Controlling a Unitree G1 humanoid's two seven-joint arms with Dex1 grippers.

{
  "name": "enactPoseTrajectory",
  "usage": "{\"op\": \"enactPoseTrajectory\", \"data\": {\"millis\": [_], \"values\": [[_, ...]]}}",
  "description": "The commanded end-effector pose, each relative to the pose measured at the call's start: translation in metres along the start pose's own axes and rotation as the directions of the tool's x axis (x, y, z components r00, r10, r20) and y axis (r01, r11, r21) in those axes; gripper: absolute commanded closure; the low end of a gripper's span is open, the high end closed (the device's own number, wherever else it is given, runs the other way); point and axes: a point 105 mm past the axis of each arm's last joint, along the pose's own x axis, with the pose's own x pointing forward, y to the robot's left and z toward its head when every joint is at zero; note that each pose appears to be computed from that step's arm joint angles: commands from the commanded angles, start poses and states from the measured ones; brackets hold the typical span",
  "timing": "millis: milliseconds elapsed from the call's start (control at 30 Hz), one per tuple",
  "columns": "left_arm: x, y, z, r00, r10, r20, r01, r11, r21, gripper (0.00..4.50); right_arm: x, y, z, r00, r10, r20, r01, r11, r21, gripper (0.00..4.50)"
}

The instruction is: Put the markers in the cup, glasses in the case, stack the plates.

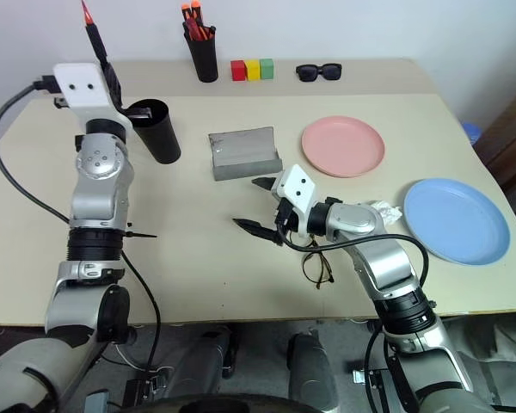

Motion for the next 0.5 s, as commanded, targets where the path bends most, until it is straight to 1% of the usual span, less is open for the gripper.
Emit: {"op": "enactPoseTrajectory", "data": {"millis": [33,67,167,267,400,500], "values": [[0.007,-0.007,0.015,0.997,-0.015,0.071,0.017,1.0,-0.017,4.47,0.0,0.005,0.013,0.999,0.009,0.042,-0.007,0.999,-0.035,0.0],[0.007,-0.009,0.012,0.997,-0.02,0.068,0.021,1.0,-0.016,4.47,0.001,0.005,0.014,0.999,0.008,0.049,-0.007,0.999,-0.034,0.0],[0.005,-0.012,0.004,0.998,-0.023,0.063,0.023,1.0,-0.008,4.47,0.003,-0.004,0.032,0.989,-0.044,0.142,0.04,0.999,0.03,0.0],[0.004,-0.013,0.0,0.998,-0.023,0.065,0.024,1.0,-0.008,4.47,0.002,-0.009,0.044,0.977,-0.073,0.201,0.059,0.996,0.072,0.0],[0.002,-0.012,-0.006,0.998,-0.014,0.055,0.014,1.0,-0.003,4.47,0.004,-0.019,0.052,0.963,-0.128,0.236,0.113,0.99,0.079,0.0],[0.001,-0.01,-0.008,0.999,-0.007,0.051,0.007,1.0,-0.003,4.47,0.006,-0.021,0.054,0.958,-0.142,0.247,0.126,0.989,0.079,0.0]]}}
